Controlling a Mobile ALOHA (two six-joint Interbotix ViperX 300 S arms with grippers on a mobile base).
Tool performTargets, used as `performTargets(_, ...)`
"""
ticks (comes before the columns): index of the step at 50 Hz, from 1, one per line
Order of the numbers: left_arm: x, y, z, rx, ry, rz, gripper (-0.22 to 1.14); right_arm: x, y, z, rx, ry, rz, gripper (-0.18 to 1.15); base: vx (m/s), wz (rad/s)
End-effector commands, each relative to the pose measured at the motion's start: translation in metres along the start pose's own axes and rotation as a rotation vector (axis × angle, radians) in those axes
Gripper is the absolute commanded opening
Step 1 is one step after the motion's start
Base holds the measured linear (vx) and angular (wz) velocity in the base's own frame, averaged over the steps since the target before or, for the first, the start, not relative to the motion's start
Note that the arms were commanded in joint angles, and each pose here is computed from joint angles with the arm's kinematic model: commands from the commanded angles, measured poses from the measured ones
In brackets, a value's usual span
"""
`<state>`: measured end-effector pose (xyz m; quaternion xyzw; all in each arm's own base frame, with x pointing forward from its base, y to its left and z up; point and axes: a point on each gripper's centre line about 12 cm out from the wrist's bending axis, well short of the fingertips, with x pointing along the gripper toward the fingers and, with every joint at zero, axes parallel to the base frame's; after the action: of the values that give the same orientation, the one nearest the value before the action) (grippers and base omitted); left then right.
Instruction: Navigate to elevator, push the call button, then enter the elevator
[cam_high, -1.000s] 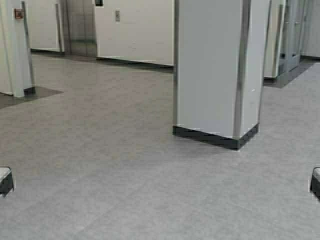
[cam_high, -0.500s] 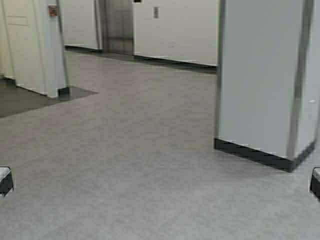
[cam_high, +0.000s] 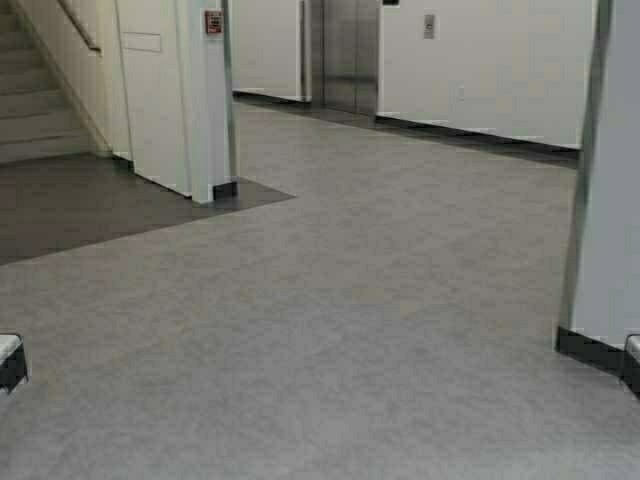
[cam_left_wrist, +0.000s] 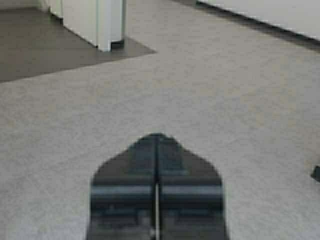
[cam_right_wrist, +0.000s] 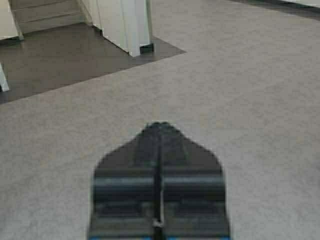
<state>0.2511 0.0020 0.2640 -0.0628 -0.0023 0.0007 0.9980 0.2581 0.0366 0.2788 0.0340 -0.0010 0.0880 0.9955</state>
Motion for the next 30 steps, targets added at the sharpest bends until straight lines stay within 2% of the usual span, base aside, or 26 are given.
performTargets(1, 0.004, -0.003, 0.016, 0.005, -0.047, -0.01, 0.03, -0.001, 0.0, 0.004, -0.008, -0.02, 0.001, 0.05, 0.74, 0.12)
performTargets(30, 0.006, -0.02, 0.009, 0.067, -0.022, -0.091, 0.03, 0.0, 0.0, -0.001, -0.009, -0.001, 0.0, 0.05, 0.78, 0.12)
